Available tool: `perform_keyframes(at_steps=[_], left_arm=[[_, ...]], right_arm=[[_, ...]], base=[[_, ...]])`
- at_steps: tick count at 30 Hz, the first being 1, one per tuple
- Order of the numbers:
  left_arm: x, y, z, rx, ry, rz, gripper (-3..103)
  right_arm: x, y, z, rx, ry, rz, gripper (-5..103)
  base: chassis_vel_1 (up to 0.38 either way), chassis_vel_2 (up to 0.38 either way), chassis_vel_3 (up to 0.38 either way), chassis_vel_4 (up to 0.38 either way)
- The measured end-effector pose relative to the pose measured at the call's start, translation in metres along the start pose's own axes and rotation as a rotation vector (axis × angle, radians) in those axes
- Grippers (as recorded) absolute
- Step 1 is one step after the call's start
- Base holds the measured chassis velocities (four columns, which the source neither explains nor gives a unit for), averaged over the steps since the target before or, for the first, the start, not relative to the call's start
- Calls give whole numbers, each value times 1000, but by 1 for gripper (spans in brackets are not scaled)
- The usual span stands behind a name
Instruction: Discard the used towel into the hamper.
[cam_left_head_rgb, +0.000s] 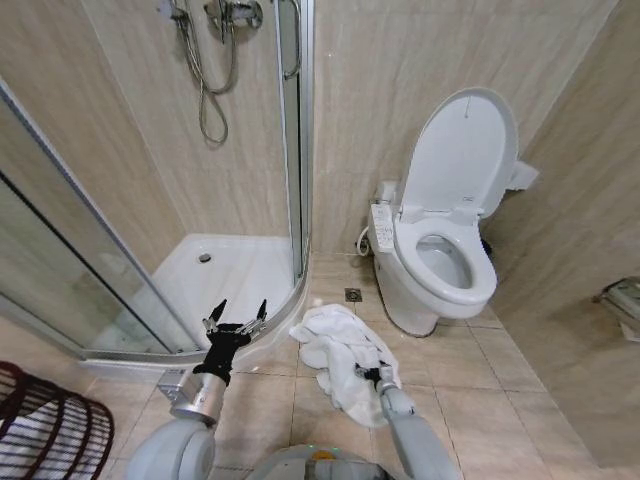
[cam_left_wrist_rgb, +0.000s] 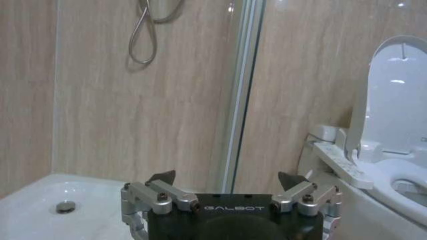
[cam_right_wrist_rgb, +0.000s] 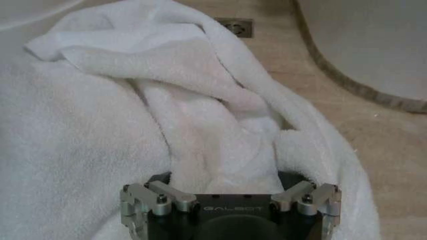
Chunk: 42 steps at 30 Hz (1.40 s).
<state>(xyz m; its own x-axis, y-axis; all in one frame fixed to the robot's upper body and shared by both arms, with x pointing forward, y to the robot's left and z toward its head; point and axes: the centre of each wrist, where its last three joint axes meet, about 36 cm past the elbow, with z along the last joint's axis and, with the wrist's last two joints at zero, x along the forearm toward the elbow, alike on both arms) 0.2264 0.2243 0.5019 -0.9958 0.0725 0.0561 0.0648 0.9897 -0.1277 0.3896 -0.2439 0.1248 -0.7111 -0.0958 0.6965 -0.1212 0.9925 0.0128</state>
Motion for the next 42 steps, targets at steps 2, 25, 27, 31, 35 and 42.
perform_keyframes(at_steps=[2, 25, 27, 31, 35, 42], left_arm=[[0, 0, 0, 0, 0, 0, 100], [0, 0, 0, 0, 0, 0, 100], [0, 0, 0, 0, 0, 0, 100], [0, 0, 0, 0, 0, 0, 100], [0, 0, 0, 0, 0, 0, 100], [0, 0, 0, 0, 0, 0, 100]], right_arm=[[0, 2, 0, -10, -1, -7, 102], [3, 13, 0, -30, -24, -49, 20], [4, 12, 0, -34, -31, -49, 17], [6, 10, -2, -66, -48, -45, 13], [10, 6, -1, -83, -65, -39, 13], [22, 0, -4, -85, -152, -18, 13]], base=[[0, 0, 0, 0], [0, 0, 0, 0], [0, 0, 0, 0], [0, 0, 0, 0], [0, 0, 0, 0], [0, 0, 0, 0]])
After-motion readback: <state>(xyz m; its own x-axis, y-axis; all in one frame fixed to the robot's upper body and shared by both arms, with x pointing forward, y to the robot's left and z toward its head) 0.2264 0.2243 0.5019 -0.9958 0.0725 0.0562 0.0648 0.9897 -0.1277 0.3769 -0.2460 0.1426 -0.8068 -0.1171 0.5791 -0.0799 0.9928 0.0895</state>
